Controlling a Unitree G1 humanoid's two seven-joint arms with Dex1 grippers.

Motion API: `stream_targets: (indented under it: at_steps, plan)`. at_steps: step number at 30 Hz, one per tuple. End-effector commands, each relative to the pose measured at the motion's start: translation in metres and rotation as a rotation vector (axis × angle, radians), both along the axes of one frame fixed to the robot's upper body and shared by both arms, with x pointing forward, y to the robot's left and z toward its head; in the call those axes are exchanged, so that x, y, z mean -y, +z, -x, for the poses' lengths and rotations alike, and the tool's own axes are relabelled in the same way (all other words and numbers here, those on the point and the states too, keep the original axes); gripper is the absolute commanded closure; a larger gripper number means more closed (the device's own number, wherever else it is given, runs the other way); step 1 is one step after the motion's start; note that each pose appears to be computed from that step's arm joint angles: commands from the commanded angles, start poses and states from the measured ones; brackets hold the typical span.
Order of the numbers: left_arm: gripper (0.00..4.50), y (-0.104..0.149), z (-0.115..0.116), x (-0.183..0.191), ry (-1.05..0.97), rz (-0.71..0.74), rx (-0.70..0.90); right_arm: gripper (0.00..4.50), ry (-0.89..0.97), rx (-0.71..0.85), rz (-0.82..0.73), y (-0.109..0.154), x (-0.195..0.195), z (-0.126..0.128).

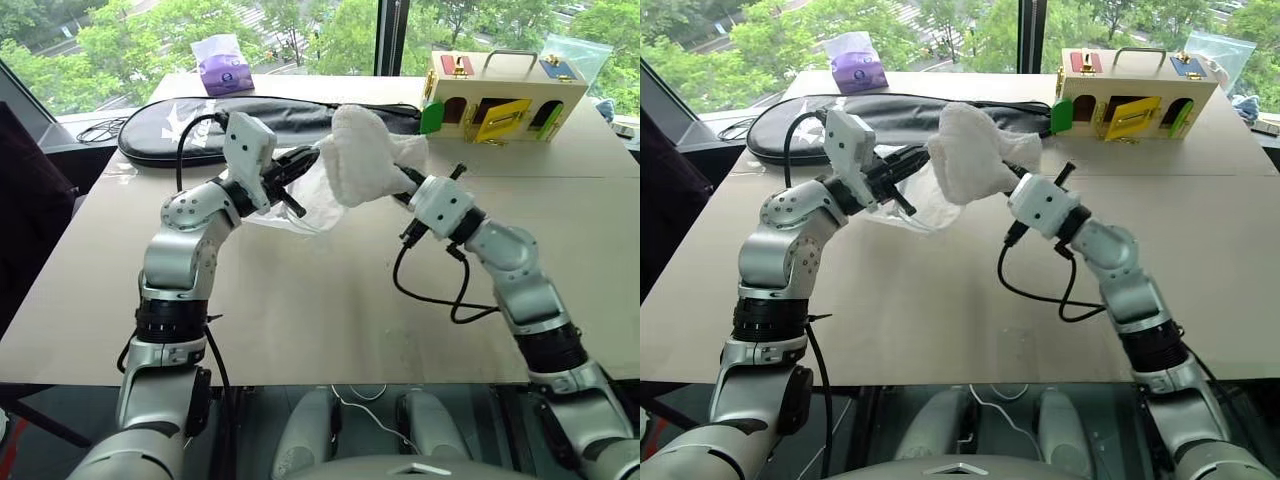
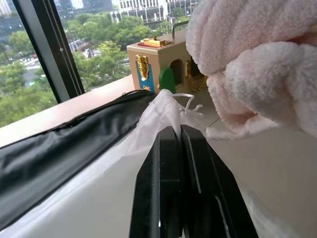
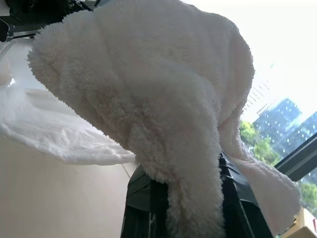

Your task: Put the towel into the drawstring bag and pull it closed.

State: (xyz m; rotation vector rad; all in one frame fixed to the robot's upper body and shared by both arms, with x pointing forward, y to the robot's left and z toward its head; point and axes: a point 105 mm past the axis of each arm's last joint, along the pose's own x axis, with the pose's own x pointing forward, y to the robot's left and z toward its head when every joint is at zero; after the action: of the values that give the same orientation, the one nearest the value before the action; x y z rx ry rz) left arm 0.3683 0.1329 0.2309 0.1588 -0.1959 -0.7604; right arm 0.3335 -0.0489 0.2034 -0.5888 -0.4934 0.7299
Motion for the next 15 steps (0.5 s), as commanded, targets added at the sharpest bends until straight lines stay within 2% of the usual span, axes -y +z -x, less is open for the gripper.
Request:
stream_targets:
  at_steps: [1,9,12,15]
  plan:
    - [4.50,0.026,0.008,0.005,-0.034,0.041,0.059,4.46,0.015,-0.010,0.042,-0.007,-0.011,0.010]
    - [4.50,0.026,0.013,0.015,-0.071,0.041,0.050,4.46,0.049,-0.090,0.375,-0.053,0.002,0.016]
    - [4.50,0.017,0.028,0.029,-0.178,-0.010,0.031,4.46,0.006,-0.180,0.318,-0.050,0.006,0.009]
    - [4.50,-0.001,0.043,0.038,-0.271,-0.088,-0.021,4.46,0.002,-0.172,0.284,-0.036,0.001,0.006]
